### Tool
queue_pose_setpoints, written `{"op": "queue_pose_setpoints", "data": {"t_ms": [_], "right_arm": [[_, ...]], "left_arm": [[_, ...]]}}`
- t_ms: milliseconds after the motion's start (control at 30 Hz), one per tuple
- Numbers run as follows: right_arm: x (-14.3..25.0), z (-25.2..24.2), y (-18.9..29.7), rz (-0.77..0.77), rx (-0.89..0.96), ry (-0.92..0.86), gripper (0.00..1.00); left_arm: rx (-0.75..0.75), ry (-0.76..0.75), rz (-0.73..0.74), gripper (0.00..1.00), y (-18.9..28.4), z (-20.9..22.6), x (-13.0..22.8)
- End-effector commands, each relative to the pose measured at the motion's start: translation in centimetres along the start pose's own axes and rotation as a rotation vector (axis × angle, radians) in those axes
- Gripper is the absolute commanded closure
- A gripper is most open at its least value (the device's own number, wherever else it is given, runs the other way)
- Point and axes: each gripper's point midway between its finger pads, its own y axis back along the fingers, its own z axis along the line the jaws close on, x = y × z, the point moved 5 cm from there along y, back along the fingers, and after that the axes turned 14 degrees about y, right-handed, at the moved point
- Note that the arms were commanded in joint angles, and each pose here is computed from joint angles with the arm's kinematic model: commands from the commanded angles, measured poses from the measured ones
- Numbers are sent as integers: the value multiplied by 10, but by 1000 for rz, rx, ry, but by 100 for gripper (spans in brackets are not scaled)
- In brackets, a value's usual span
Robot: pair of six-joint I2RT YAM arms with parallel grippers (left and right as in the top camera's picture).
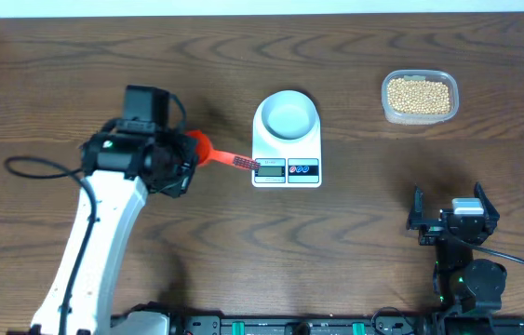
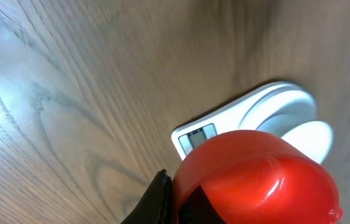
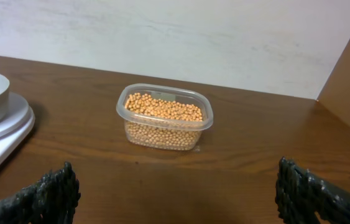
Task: Scoop item into bowl and weigh 50g on scale
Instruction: 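Lift the red scoop with the left gripper toward the scale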
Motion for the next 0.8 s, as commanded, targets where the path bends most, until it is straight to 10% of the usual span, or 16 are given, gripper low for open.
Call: {"op": "queue_pose_setpoints", "data": {"t_ms": [0,767], "right_arm": [[2,-3,0,10,21,21,1],[-62,7,14,-124,-245,-522,1]], "left_arm": [[-19,-21,-6,93,-10,-3,5],[159,-25,55,93,-18,-41,45]]}}
